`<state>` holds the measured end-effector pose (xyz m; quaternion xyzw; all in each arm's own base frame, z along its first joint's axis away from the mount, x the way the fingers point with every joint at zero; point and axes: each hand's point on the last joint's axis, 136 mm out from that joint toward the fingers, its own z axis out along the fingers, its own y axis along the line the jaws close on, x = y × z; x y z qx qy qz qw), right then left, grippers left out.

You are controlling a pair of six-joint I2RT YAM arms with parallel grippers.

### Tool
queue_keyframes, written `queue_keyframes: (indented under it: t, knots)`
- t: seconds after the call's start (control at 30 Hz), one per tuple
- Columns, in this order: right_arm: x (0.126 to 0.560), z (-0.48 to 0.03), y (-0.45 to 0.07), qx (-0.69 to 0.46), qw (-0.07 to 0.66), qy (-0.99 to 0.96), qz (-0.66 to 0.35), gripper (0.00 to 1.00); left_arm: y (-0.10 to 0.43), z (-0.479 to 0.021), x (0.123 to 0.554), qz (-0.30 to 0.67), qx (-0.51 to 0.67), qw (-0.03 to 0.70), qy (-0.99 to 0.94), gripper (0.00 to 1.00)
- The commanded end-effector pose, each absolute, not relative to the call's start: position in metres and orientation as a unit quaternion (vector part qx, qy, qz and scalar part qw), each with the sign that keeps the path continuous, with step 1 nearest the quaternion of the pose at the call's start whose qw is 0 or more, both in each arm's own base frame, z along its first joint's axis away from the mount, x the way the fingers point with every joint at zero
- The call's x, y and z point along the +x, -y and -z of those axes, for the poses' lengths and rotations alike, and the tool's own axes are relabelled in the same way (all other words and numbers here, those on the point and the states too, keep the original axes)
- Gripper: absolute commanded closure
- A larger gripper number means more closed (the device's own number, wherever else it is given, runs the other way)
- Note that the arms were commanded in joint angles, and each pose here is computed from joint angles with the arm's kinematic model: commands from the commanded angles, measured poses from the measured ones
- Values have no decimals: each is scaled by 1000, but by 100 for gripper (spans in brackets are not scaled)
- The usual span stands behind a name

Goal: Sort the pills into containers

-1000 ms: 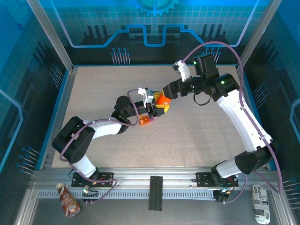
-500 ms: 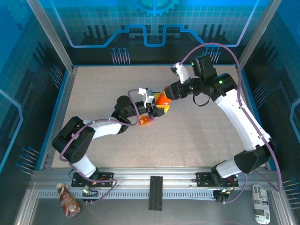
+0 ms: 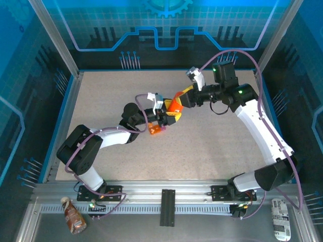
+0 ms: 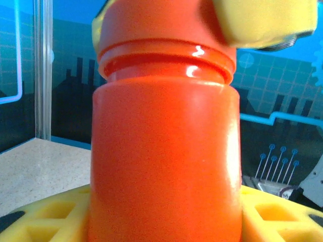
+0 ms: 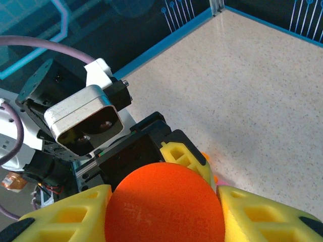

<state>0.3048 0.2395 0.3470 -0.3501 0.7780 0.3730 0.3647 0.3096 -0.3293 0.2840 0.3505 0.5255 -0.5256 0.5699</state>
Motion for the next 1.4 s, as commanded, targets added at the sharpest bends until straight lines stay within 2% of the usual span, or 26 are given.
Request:
queue_keyframes:
  t: [0.0, 0.8, 1.37]
  knots:
    - [299, -366, -240, -376, 394, -741, -395, 57, 320, -322, 308, 531, 349, 608, -476, 100]
    - [296, -329, -243, -379, 304, -791, -371, 59, 327, -321, 313, 530, 366, 589, -487, 100]
    - [307, -289, -251, -270, 263, -856, -354, 62, 322, -325, 321, 504, 352, 618, -490, 100]
